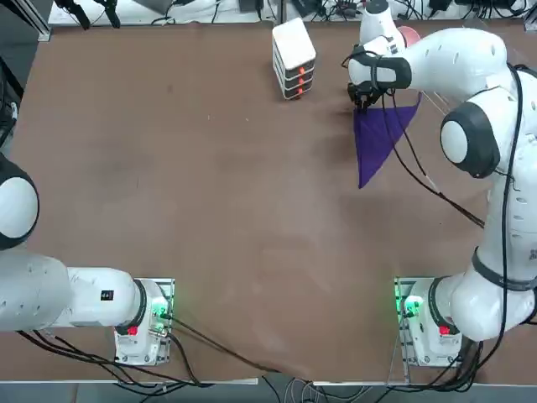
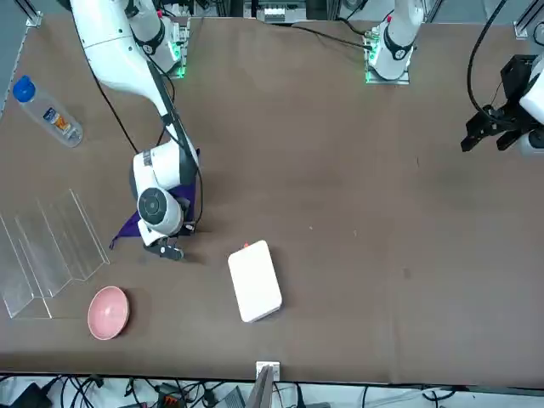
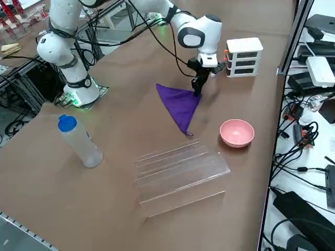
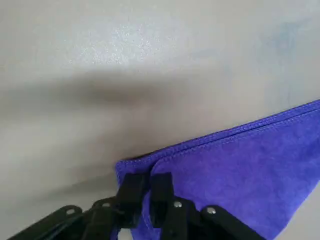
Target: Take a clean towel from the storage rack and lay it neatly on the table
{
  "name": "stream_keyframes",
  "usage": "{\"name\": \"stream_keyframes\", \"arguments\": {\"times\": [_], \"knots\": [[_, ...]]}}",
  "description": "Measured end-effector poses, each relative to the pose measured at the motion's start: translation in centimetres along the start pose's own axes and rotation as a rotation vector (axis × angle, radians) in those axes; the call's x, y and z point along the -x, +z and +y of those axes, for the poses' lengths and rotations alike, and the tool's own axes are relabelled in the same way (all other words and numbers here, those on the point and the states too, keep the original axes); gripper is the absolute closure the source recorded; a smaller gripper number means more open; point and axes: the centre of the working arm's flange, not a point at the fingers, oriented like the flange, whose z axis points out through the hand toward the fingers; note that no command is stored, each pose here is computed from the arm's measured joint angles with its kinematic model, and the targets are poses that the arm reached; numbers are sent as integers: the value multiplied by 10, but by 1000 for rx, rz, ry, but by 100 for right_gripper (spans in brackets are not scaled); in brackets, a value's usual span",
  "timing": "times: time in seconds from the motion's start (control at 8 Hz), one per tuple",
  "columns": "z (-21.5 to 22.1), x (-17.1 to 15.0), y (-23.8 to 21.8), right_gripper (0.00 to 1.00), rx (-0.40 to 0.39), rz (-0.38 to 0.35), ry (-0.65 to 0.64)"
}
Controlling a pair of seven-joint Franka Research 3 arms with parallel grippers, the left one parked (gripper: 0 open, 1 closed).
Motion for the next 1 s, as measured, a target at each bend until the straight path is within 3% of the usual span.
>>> {"name": "stream_keyframes", "arguments": {"times": [0.12, 0.5, 1.0], "knots": [[0, 0, -2, 97, -1, 1, 1], [12, 1, -22, 98, 22, -27, 4], [74, 11, -30, 98, 180, -240, -68]]}}
